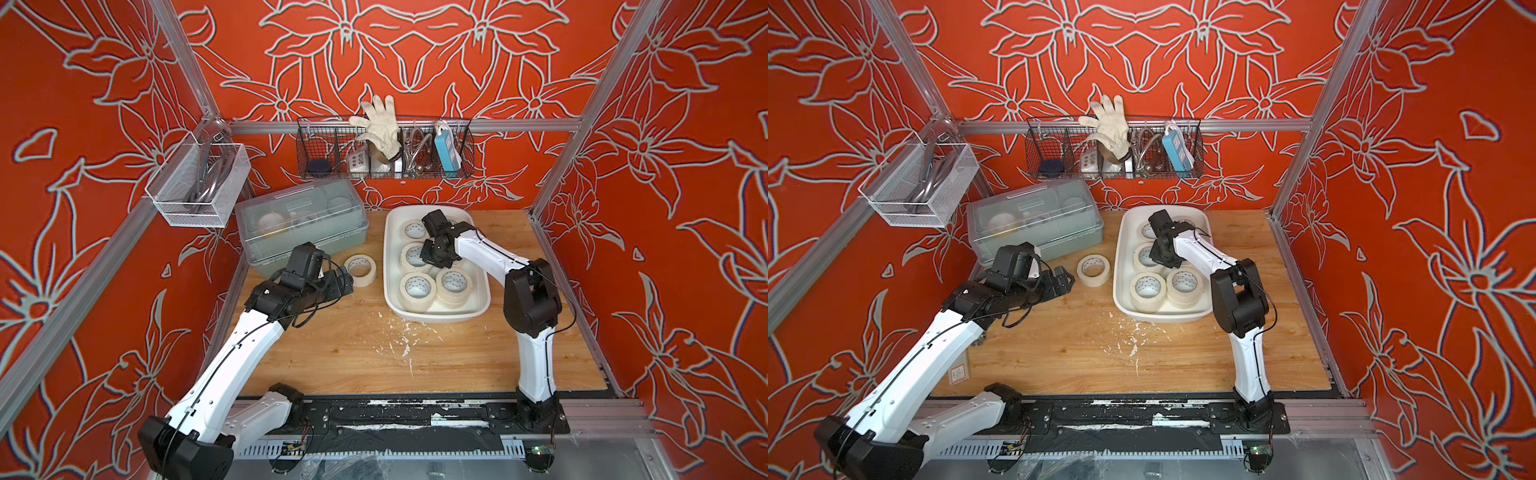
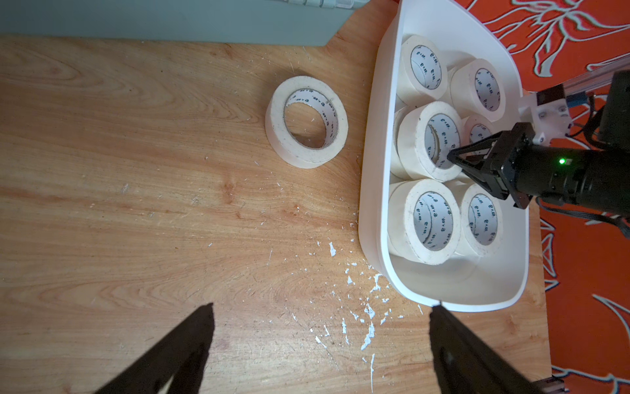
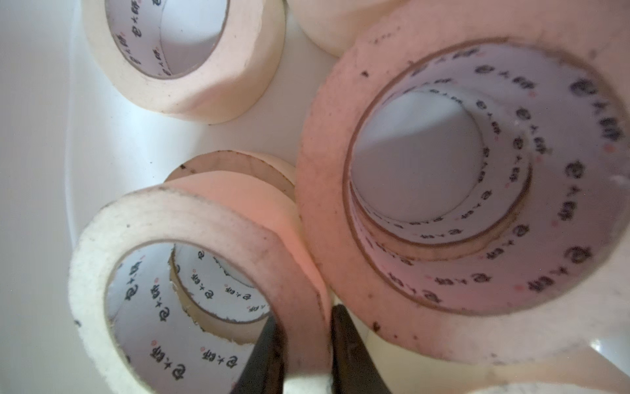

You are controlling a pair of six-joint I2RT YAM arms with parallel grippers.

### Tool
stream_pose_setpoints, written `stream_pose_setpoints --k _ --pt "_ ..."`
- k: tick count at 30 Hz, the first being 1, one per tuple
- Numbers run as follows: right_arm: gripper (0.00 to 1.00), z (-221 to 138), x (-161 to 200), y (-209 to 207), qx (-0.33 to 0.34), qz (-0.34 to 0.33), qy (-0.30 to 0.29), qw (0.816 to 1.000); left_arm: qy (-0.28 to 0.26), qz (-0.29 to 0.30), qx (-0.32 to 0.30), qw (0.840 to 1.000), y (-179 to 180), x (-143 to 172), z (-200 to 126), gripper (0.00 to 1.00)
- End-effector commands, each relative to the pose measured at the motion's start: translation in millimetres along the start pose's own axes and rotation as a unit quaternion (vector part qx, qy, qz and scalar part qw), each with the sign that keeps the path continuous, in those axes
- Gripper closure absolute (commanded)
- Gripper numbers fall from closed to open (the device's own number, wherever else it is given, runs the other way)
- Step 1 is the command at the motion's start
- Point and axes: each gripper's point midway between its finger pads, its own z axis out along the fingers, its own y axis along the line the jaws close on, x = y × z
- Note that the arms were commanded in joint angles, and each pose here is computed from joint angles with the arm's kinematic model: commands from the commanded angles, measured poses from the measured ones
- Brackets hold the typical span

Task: Take out the art tape in the storage box
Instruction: Pick up the art tape from the storage box.

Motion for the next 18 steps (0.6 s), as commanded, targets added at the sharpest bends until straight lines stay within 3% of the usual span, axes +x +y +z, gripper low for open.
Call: stream_pose_setpoints --k 1,7,18 --pt "0.87 -65.9 -22.2 14.5 -0.007 -0.050 -0.073 0.996 -0.004 0.023 0.018 1.000 -11.3 -3.0 -12.0 0.04" --pt "0.91 -107.3 -13.2 36.9 -0.025 -0.136 -0.103 0.985 -0.008 0.066 0.029 0.997 -30.4 -6.8 -18.7 0.05" --pt "0.93 -137.1 39.2 67.7 -0.068 -0.269 -0.069 0.958 0.008 0.164 0.028 0.986 -70.7 1.2 -14.8 0.09"
